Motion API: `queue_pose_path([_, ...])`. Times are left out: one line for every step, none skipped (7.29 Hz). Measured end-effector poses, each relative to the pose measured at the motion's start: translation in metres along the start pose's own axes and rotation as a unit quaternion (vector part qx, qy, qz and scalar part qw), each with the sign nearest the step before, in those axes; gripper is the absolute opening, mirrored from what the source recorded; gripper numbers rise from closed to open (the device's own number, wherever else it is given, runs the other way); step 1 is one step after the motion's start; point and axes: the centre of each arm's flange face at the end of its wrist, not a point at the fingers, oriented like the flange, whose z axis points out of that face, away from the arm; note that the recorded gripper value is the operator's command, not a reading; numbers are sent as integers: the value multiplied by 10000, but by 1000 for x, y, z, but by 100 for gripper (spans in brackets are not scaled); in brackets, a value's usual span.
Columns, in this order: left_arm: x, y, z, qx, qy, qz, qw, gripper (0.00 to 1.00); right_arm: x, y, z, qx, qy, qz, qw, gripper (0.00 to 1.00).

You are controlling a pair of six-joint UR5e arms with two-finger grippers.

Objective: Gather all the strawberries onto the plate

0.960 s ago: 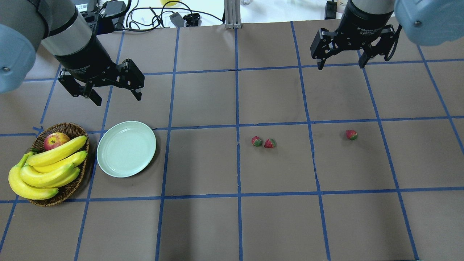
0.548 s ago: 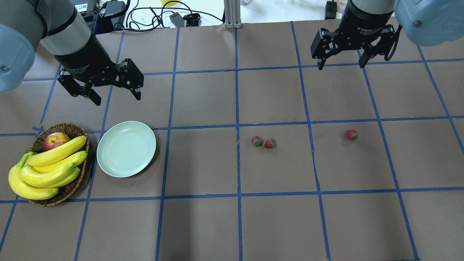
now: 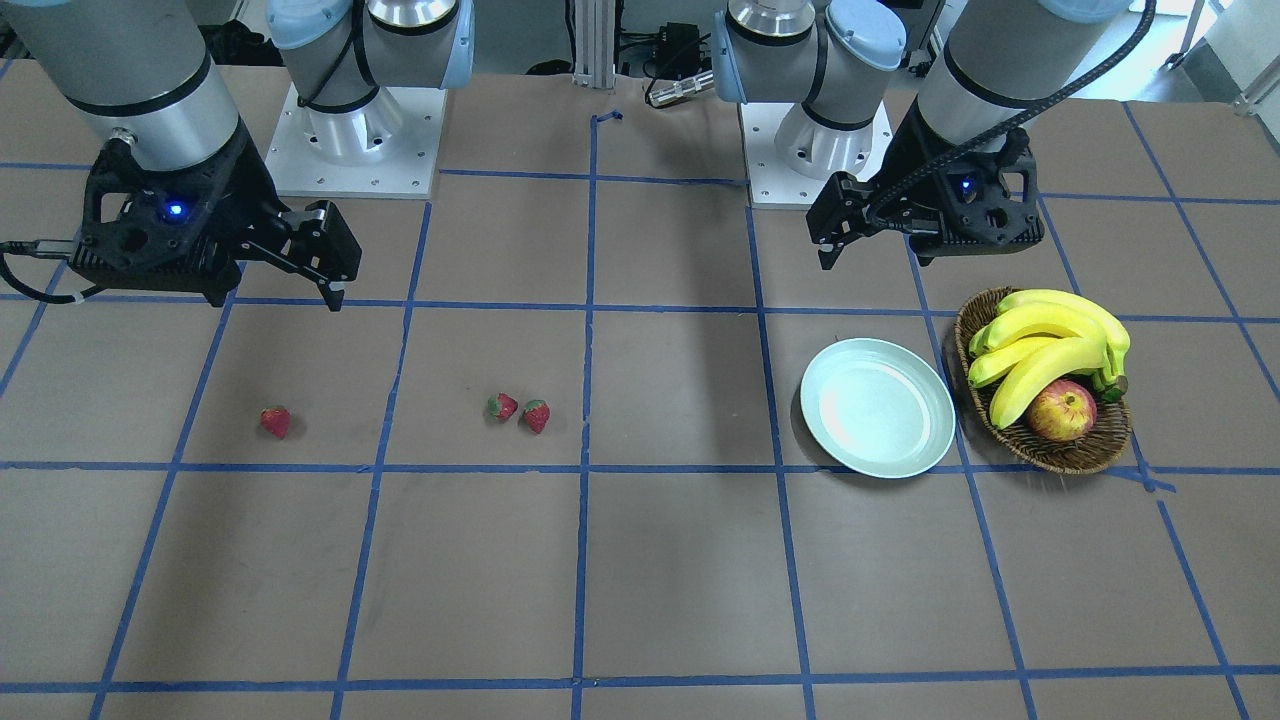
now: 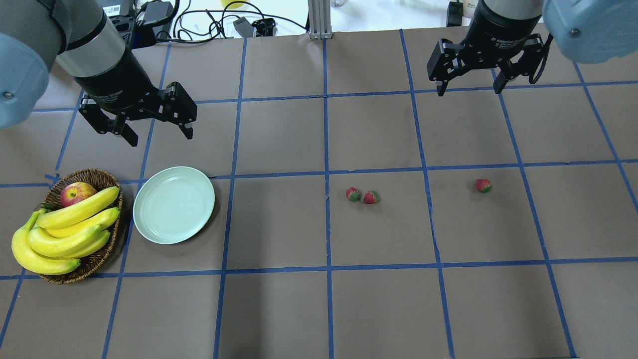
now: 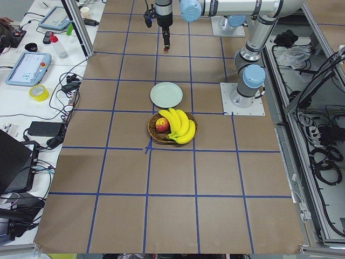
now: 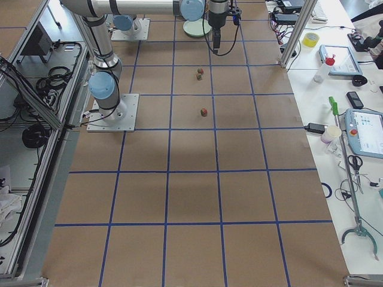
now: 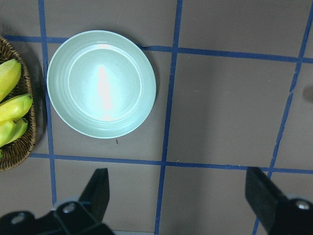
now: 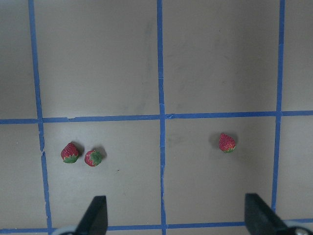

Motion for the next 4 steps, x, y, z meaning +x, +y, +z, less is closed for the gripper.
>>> queue_pose_path([0,0,1,-4,4,4,10000,100,0,0,0,-3,-1,2,10000,100])
queue_pose_path([1,-1,1,-11,6,5,10000,100,0,0,0,-6,-2,2,10000,100])
queue_pose_path([1,-2,2,-21,12,7,10000,100,0,0,0,-6,-2,2,10000,100])
queue_pose_path([1,-3,3,-27,17,6,10000,100,0,0,-1,1,-4,2,10000,100])
